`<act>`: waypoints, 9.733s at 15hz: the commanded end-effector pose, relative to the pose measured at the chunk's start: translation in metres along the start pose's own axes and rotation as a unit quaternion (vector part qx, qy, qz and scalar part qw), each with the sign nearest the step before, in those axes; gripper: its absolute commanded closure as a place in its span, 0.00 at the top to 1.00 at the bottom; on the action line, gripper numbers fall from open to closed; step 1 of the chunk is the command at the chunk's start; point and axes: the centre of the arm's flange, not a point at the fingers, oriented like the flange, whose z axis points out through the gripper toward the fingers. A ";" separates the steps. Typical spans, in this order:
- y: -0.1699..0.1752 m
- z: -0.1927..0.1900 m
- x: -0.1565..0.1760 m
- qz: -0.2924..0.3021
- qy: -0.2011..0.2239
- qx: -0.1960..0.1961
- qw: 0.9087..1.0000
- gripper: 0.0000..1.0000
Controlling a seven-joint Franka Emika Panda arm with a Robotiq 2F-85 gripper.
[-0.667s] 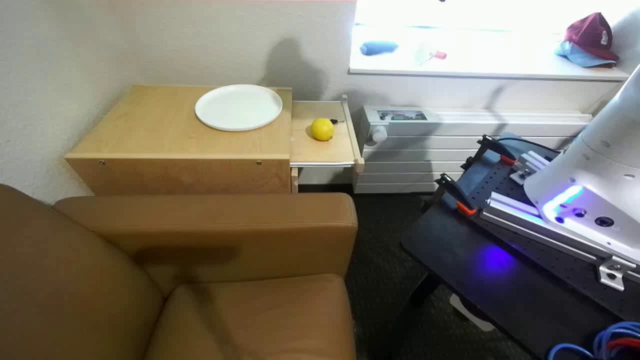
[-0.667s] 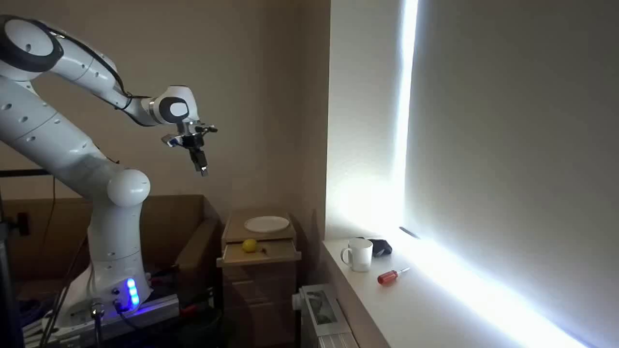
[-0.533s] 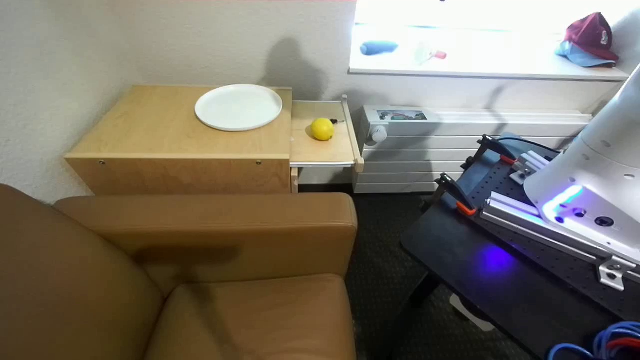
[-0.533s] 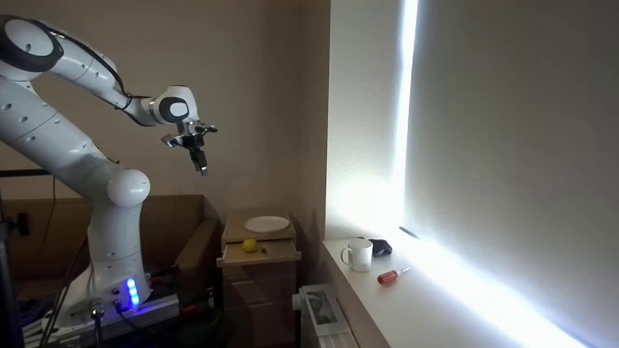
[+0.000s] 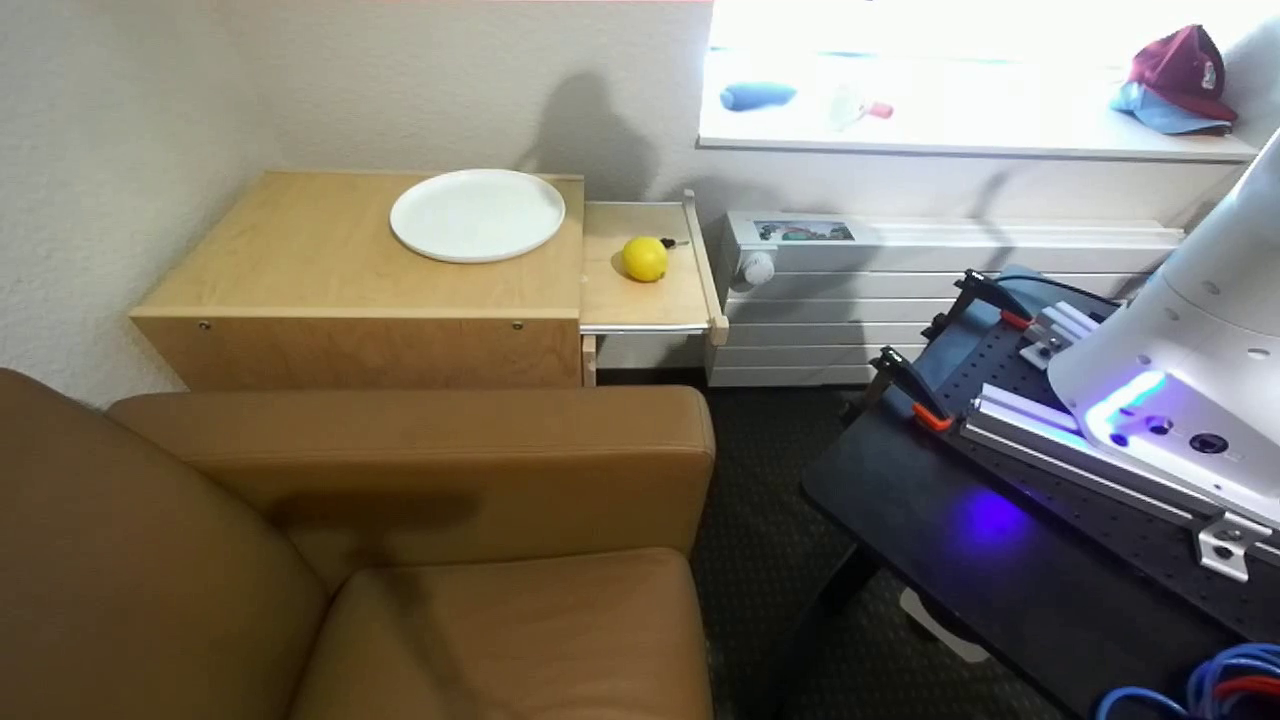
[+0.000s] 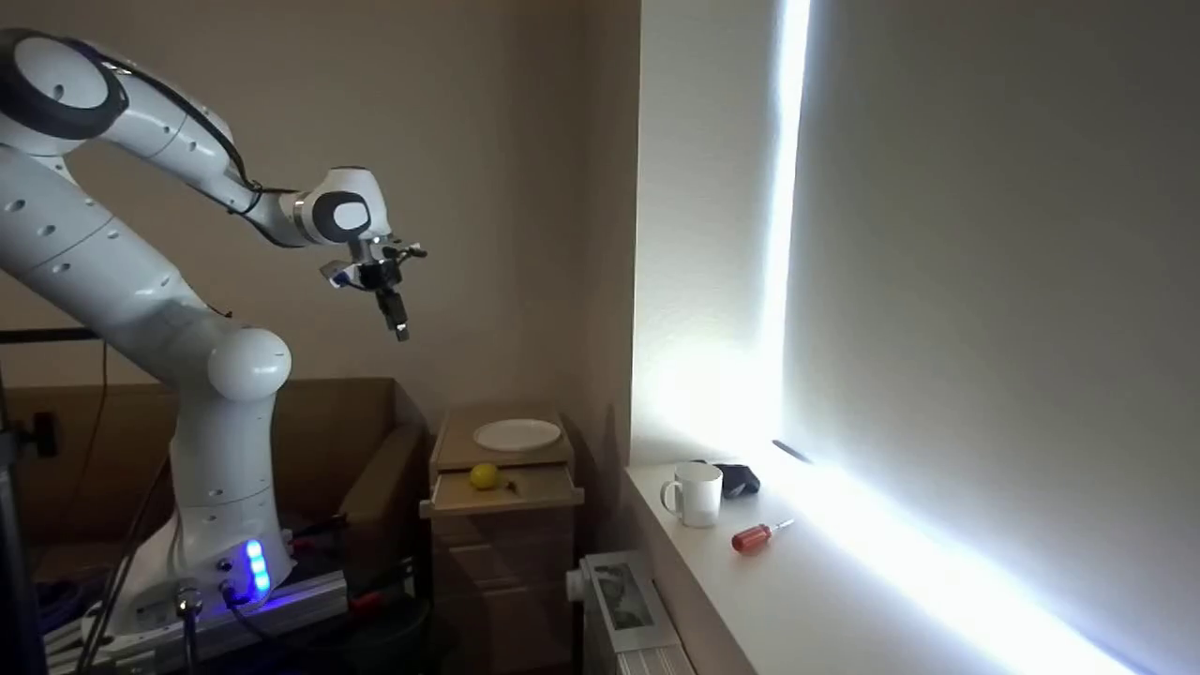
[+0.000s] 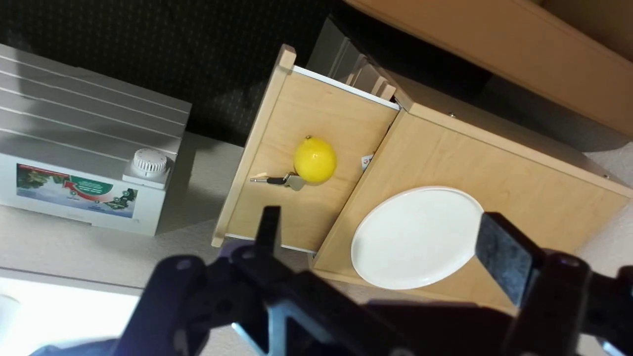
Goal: Pick the orange object and put it on the plate then close the drawer
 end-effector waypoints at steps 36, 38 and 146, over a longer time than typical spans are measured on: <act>0.011 0.365 0.117 0.266 -0.099 -0.011 0.959 1.00; 0.004 0.365 0.114 0.276 -0.105 0.000 0.955 1.00; -0.079 0.275 0.274 0.670 0.056 -0.133 0.728 1.00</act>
